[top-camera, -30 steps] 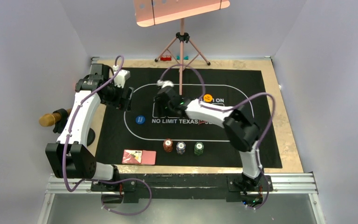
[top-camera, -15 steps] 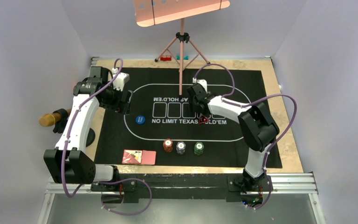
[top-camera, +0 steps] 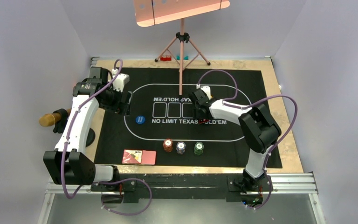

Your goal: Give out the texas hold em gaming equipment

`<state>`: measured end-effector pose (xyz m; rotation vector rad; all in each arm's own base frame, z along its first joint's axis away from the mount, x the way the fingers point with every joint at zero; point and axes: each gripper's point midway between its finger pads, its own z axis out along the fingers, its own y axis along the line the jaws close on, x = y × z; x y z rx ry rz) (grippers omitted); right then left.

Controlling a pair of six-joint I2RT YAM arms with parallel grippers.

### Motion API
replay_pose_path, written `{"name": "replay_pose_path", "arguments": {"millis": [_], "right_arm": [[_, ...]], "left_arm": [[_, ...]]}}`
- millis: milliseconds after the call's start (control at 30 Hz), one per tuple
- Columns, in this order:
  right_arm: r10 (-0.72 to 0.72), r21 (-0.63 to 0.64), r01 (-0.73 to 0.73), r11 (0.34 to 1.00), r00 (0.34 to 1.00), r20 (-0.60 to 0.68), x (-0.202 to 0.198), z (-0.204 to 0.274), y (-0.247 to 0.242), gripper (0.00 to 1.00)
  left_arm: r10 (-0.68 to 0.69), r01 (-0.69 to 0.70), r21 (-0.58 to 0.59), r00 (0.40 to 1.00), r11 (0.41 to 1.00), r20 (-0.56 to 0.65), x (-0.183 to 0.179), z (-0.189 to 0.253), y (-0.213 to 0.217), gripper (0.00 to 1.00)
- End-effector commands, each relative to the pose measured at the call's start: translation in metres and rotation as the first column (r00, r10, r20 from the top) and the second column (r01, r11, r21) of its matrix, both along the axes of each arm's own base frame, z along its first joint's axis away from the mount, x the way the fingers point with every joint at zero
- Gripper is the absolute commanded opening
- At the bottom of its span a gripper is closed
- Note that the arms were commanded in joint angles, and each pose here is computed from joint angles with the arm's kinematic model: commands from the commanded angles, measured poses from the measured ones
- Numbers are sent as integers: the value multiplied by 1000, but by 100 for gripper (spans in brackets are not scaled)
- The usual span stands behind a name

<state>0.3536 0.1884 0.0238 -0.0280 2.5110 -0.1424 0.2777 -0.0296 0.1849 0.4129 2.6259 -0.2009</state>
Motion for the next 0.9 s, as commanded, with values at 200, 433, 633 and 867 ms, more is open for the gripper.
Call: {"name": "replay_pose_path", "arguments": {"millis": [200,433,633,867], "right_arm": [[-202,-111,190,976,974,-104,-55,-10,-59,52],[-321,-108,309,945,938,-133,-82,-1,-96,49],[-341,-97,331,939,933,-115,-91,13,-106,49],[-230,-22,230,973,973,2,-43,71,-76,53]], "left_arm": [[-29,29,2,999,1000,45,-4,19,1,100],[-41,41,5,998,999,46,-5,19,1,100],[-55,56,-18,998,998,38,-6,15,-4,100],[-66,68,-58,997,996,25,-13,6,-11,100]]}}
